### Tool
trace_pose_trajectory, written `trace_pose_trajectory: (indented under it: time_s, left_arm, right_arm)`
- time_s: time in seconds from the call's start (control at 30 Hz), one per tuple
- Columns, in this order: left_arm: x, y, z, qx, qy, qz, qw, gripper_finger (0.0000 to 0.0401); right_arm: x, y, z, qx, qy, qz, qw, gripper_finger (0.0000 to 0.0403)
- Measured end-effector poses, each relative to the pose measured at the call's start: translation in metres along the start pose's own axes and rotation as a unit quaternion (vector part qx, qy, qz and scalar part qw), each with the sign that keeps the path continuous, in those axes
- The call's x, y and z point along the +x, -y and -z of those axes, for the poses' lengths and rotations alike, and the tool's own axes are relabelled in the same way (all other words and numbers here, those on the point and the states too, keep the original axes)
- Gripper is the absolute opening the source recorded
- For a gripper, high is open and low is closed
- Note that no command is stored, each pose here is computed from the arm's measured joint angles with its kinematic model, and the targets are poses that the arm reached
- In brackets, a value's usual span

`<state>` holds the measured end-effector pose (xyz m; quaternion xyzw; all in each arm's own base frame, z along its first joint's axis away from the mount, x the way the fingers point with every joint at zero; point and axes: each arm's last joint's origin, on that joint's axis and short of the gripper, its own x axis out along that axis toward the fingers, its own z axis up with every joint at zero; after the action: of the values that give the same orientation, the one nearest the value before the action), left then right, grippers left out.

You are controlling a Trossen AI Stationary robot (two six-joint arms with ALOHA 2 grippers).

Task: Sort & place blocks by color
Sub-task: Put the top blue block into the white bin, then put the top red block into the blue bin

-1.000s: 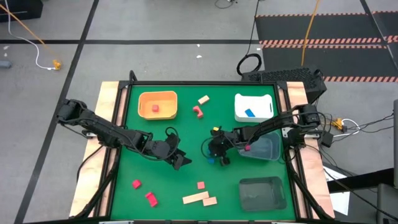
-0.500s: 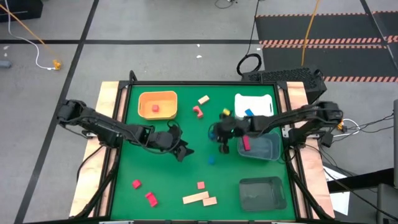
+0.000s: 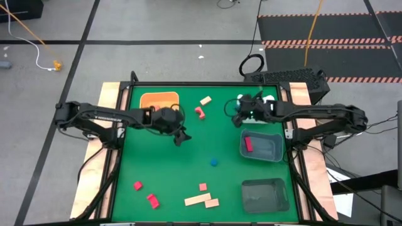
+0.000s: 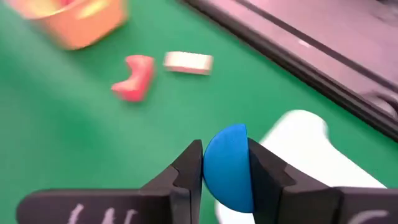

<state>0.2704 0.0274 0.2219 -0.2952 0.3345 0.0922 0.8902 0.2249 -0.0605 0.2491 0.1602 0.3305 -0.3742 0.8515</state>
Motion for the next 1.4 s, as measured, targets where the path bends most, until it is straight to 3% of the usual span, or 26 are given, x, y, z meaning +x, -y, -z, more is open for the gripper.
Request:
trace_pose_trajectory:
  time_s: [0.1, 0.23, 0.5, 0.7, 0.8, 1.03, 1.17, 1.4]
  left_arm:
    - [-0.005, -0.01, -0.007, 0.03, 0.008, -0.006, 1.0, 0.0331]
    - [-0.008, -0.022, -0.017, 0.055, 0.033, -0.014, 0.998, 0.0331]
    - [-0.018, -0.051, -0.045, 0.067, 0.127, -0.061, 0.988, 0.0331]
    - [-0.03, -0.071, -0.064, 0.064, 0.206, -0.115, 0.97, 0.0331]
    - [-0.037, -0.079, -0.073, 0.069, 0.249, -0.14, 0.956, 0.0331]
    - [-0.048, -0.094, -0.083, 0.081, 0.3, -0.231, 0.922, 0.0331]
    - [-0.053, -0.102, -0.085, 0.071, 0.305, -0.247, 0.917, 0.0331]
    - [-0.057, -0.111, -0.087, 0.04, 0.314, -0.247, 0.916, 0.0331]
  right_arm:
    - [-0.008, 0.015, 0.005, 0.055, -0.016, 0.058, 0.997, 0.0075]
    - [-0.017, 0.029, 0.007, 0.117, -0.019, 0.093, 0.989, 0.0075]
    - [-0.01, 0.046, 0.008, 0.151, -0.027, 0.13, 0.98, 0.0076]
    - [0.005, 0.064, 0.027, 0.259, -0.042, 0.176, 0.949, 0.0077]
    - [0.012, 0.069, 0.037, 0.292, -0.061, 0.176, 0.938, 0.0077]
    - [0.025, 0.074, 0.05, 0.318, -0.061, 0.153, 0.934, 0.0083]
    - [0.031, 0.078, 0.052, 0.329, -0.047, 0.148, 0.931, 0.0106]
    - [0.034, 0.083, 0.054, 0.327, -0.087, 0.109, 0.935, 0.0172]
